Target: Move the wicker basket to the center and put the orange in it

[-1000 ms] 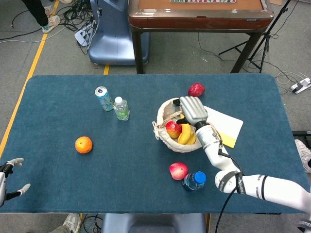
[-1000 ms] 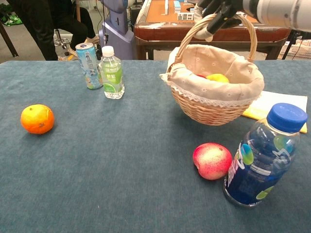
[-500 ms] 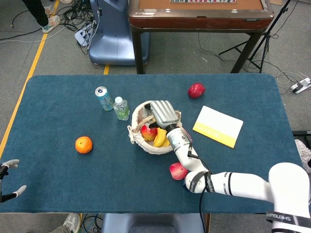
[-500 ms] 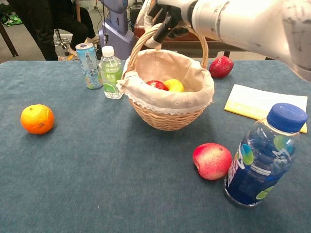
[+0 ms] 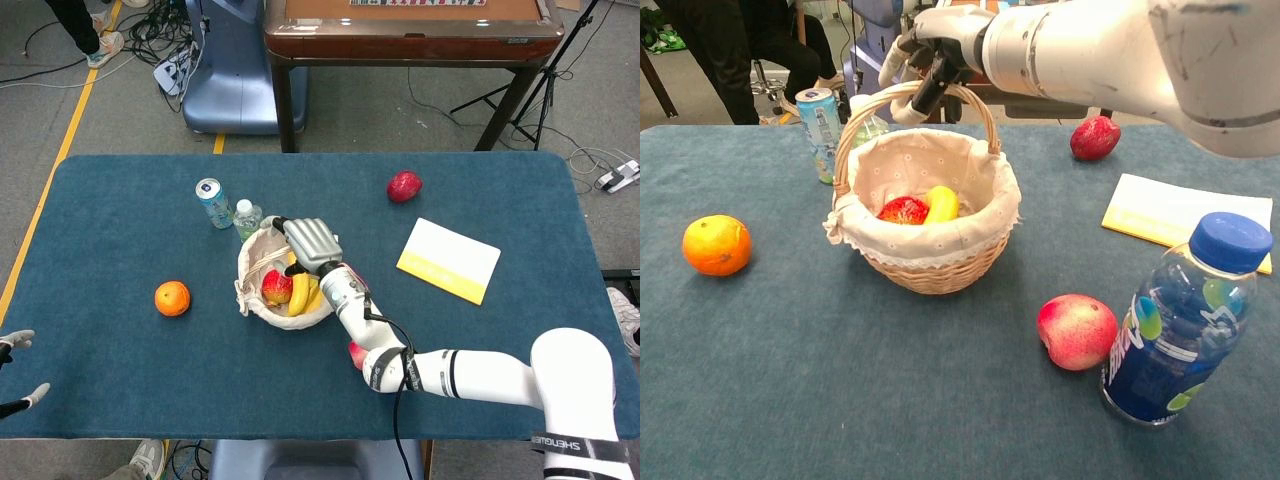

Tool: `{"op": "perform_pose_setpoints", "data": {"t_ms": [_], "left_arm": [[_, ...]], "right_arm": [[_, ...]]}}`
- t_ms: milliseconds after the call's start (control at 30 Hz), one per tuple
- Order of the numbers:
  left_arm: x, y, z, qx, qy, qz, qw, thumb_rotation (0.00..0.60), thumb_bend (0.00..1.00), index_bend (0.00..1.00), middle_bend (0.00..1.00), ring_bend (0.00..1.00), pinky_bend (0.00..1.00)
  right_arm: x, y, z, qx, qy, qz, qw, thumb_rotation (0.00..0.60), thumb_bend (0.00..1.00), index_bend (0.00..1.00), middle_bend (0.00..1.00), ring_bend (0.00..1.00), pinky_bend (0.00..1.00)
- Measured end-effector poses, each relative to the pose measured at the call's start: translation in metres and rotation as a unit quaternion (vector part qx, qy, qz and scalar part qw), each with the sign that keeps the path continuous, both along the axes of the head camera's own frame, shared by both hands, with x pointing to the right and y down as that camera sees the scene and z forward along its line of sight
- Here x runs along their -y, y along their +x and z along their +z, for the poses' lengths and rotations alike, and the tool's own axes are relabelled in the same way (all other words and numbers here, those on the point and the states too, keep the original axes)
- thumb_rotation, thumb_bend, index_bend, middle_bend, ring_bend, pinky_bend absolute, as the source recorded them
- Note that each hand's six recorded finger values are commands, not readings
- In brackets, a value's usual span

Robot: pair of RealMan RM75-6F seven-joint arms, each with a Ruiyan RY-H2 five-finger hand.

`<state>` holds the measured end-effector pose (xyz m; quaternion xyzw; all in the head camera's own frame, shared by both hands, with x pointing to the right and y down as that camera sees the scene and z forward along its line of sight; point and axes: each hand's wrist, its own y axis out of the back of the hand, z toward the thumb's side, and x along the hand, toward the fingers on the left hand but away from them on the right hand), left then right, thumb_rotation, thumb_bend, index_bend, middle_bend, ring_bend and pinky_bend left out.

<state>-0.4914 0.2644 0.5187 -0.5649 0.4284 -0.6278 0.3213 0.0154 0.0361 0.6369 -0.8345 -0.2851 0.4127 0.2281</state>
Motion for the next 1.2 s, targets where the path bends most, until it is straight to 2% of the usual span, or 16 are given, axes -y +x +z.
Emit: {"op": "perform_pose_setpoints", "data": {"t_ms": [133,300,600,867,1133,1200], "left_arm": [[0.002,0.001,0.001,-0.002,0.000,0.003,1.0000,0.600,0.07,0.35,0.35,0.42,0.36],[0.008,0.002,0.002,-0.004,0.002,0.009,0.9999,0.600,0.07,0.35,0.35,0.42,0.36],[0.030,0.005,0.011,-0.031,-0.001,0.023,0.9993,0.600,0.07,0.35,0.35,0.42,0.36],[0.051,0.014,0.035,-0.059,-0.029,0.049,0.9967,0.600,0.07,0.35,0.35,0.41,0.36],[0.074,0.039,0.061,-0.087,-0.042,0.090,0.9913,0.600,0.07,0.33,0.35,0.38,0.35],[0.079,0.046,0.068,-0.090,-0.046,0.099,0.9900,0.600,0.07,0.30,0.34,0.34,0.34]], "right_arm": [[0.003,0.011,-0.003,-0.007,-0.002,-0.007,0.9999,0.600,0.33,0.04,0.10,0.14,0.38],[0.006,0.032,-0.010,-0.022,0.009,-0.014,0.9996,0.600,0.33,0.04,0.10,0.14,0.37],[0.011,0.101,-0.029,-0.063,0.067,0.001,0.9958,0.600,0.33,0.03,0.09,0.14,0.37],[-0.003,0.170,-0.046,-0.094,0.126,0.027,0.9871,0.600,0.33,0.04,0.12,0.14,0.37],[-0.033,0.250,-0.068,-0.123,0.159,0.072,0.9769,0.600,0.33,0.04,0.13,0.14,0.37],[-0.040,0.266,-0.074,-0.127,0.165,0.082,0.9746,0.600,0.33,0.03,0.13,0.14,0.37]]}}
